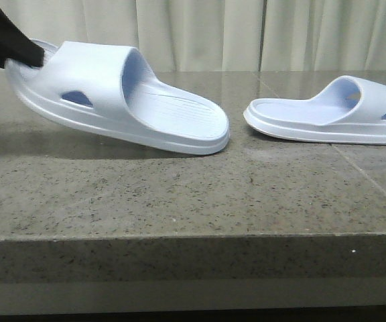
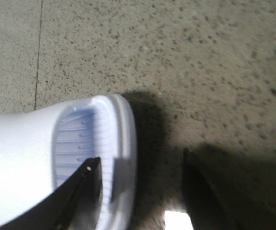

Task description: Insert blue slippers together front up

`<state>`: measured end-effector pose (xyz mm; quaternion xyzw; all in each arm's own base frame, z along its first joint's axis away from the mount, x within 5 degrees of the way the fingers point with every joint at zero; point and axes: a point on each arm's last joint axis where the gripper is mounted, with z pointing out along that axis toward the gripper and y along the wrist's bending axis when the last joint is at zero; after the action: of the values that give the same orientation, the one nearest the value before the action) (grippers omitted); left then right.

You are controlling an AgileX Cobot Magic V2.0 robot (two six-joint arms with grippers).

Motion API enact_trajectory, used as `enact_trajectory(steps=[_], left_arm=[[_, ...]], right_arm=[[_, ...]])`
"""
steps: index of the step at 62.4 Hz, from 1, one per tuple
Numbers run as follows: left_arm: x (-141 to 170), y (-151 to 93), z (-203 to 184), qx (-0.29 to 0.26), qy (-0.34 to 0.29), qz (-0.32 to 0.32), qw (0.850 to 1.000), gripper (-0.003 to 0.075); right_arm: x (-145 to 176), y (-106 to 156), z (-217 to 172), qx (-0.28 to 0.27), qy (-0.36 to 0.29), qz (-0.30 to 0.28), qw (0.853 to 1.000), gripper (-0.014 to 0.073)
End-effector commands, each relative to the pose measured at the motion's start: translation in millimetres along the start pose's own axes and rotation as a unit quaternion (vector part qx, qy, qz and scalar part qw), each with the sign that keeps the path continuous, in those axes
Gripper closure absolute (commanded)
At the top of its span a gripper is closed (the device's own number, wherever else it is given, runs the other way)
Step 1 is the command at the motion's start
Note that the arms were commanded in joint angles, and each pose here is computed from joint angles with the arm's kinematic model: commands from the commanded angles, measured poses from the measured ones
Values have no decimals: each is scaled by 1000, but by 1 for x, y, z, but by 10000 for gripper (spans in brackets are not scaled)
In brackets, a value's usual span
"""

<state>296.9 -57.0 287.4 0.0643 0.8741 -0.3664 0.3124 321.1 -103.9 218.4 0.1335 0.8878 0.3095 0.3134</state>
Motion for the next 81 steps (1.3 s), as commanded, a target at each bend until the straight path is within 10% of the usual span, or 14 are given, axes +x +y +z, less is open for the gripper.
enact_trajectory(steps=[1, 14, 46, 81], left_arm=[[-8, -15, -9, 22, -25, 6, 999, 741], [-7, -16, -9, 25, -22, 7, 999, 741], [-7, -16, -9, 25, -22, 7, 999, 741], [-8, -19, -6, 74, -65, -44, 994, 741]], right_arm=[[-11, 18, -2, -31, -15, -23, 999, 193], [-9, 23, 12, -54, 16, -31, 998, 220], [-4, 26, 15, -88, 42, -24, 995, 659], [-7, 68, -105, -85, -118, -13, 989, 661]])
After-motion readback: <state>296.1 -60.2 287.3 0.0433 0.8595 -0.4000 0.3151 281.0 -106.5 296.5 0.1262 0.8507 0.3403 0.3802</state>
